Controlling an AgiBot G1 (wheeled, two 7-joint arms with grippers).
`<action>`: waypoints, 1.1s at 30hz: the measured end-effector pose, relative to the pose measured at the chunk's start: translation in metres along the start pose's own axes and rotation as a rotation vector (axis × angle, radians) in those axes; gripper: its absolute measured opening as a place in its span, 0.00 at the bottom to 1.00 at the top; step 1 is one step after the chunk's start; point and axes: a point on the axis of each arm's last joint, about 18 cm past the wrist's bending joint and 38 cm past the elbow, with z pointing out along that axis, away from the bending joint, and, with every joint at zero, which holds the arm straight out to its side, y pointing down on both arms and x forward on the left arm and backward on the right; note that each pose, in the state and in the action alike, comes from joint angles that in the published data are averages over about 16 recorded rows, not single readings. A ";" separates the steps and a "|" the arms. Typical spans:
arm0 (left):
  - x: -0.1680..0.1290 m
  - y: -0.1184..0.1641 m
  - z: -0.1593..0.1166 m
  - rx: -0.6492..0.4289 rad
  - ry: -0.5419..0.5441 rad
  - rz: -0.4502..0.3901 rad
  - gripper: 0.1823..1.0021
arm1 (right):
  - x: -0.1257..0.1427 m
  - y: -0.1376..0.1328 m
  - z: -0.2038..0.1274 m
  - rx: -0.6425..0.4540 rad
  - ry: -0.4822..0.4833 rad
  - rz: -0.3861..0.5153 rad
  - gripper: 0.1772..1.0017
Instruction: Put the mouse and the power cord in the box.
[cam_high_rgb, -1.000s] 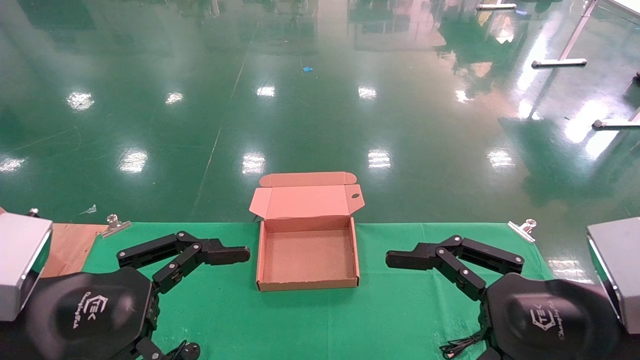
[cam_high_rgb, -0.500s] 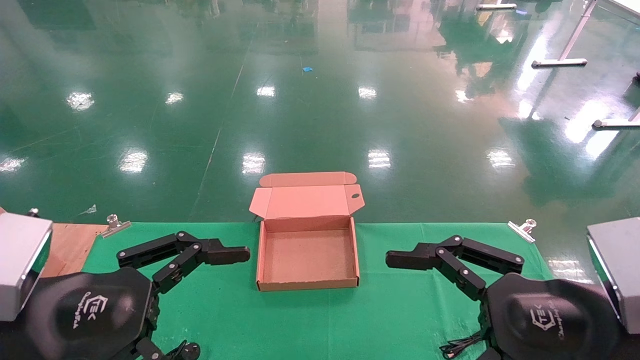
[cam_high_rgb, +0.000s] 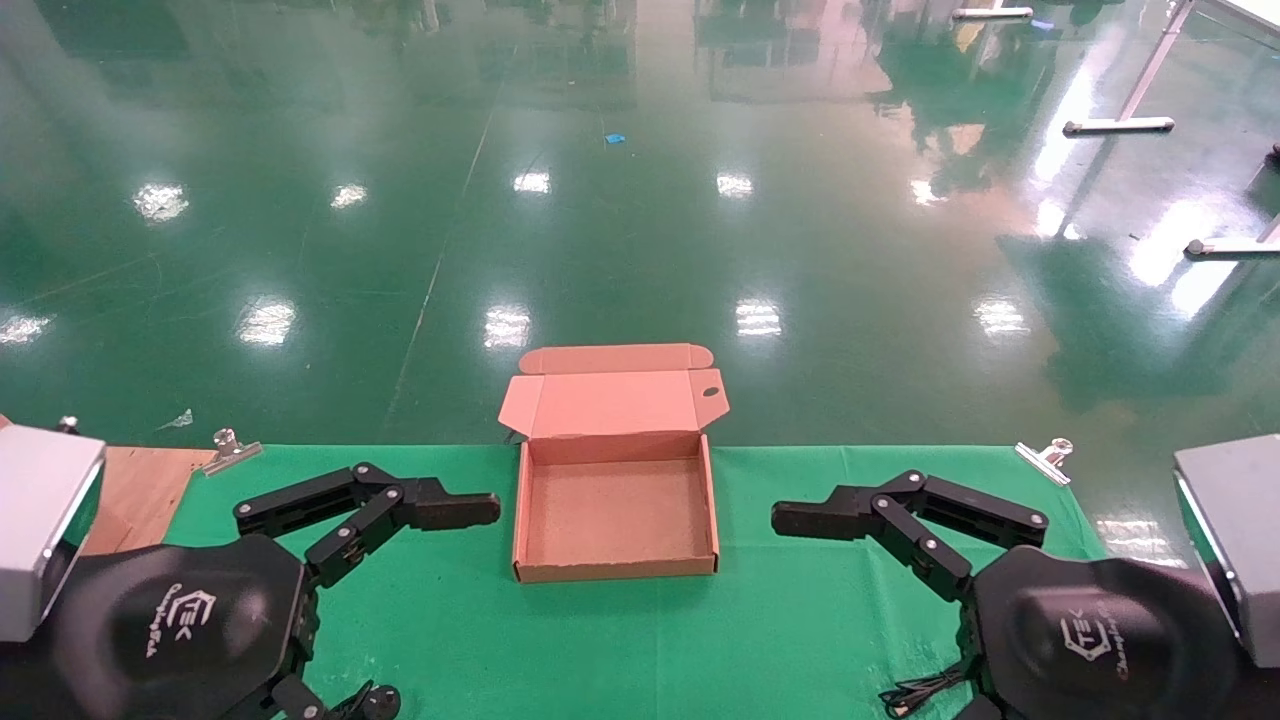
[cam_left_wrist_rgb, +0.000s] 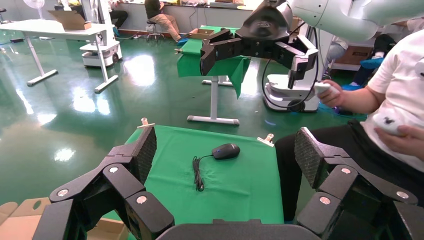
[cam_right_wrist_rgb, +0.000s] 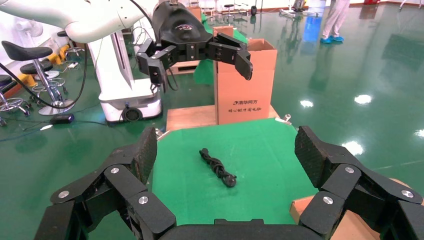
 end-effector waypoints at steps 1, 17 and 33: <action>0.000 0.003 0.000 -0.018 0.002 -0.001 1.00 | 0.000 0.004 0.001 -0.015 -0.003 0.002 1.00; -0.022 0.082 -0.025 -0.444 -0.036 -0.050 1.00 | 0.030 0.093 0.029 -0.572 -0.136 -0.124 1.00; -0.076 0.160 -0.052 -0.963 -0.054 -0.019 1.00 | 0.111 0.141 0.035 -1.163 -0.234 -0.443 1.00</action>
